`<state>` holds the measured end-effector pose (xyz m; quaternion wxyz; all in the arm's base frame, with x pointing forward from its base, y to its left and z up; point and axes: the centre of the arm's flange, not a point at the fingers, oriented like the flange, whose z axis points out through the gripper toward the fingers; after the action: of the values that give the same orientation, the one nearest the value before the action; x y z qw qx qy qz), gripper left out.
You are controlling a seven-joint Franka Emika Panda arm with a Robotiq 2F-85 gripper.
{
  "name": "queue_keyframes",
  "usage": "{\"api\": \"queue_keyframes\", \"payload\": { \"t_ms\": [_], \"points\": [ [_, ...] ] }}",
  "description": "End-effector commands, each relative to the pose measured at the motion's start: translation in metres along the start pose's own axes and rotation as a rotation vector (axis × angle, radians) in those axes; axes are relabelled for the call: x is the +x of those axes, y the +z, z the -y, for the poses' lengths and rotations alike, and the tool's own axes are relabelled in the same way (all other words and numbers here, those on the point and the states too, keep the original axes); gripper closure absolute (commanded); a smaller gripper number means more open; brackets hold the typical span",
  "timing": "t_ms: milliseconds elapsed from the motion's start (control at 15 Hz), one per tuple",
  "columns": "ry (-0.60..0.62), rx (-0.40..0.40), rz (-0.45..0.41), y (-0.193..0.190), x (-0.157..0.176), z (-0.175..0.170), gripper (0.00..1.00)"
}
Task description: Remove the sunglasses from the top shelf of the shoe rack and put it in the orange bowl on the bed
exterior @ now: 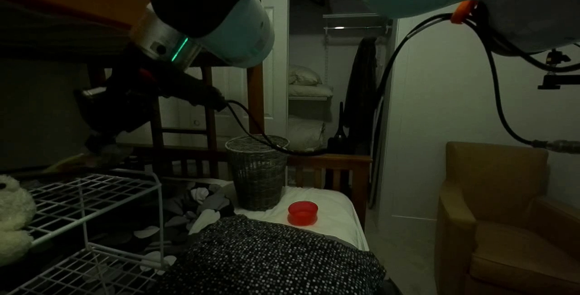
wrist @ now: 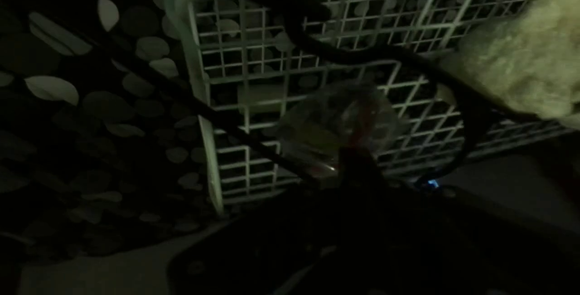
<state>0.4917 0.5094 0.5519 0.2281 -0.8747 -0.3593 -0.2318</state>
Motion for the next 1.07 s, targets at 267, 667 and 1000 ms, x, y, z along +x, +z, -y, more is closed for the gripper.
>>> {"api": "queue_keyframes", "payload": {
  "t_ms": [267,667,1000],
  "points": [
    [-0.169,0.166,-0.010,-0.070,0.008,0.020,1.00],
    [0.004,-0.020,-0.026,-0.107,-0.023,-0.038,1.00],
    [0.192,-0.189,-0.020,-0.149,-0.092,-0.116,1.00]
  ]
}}
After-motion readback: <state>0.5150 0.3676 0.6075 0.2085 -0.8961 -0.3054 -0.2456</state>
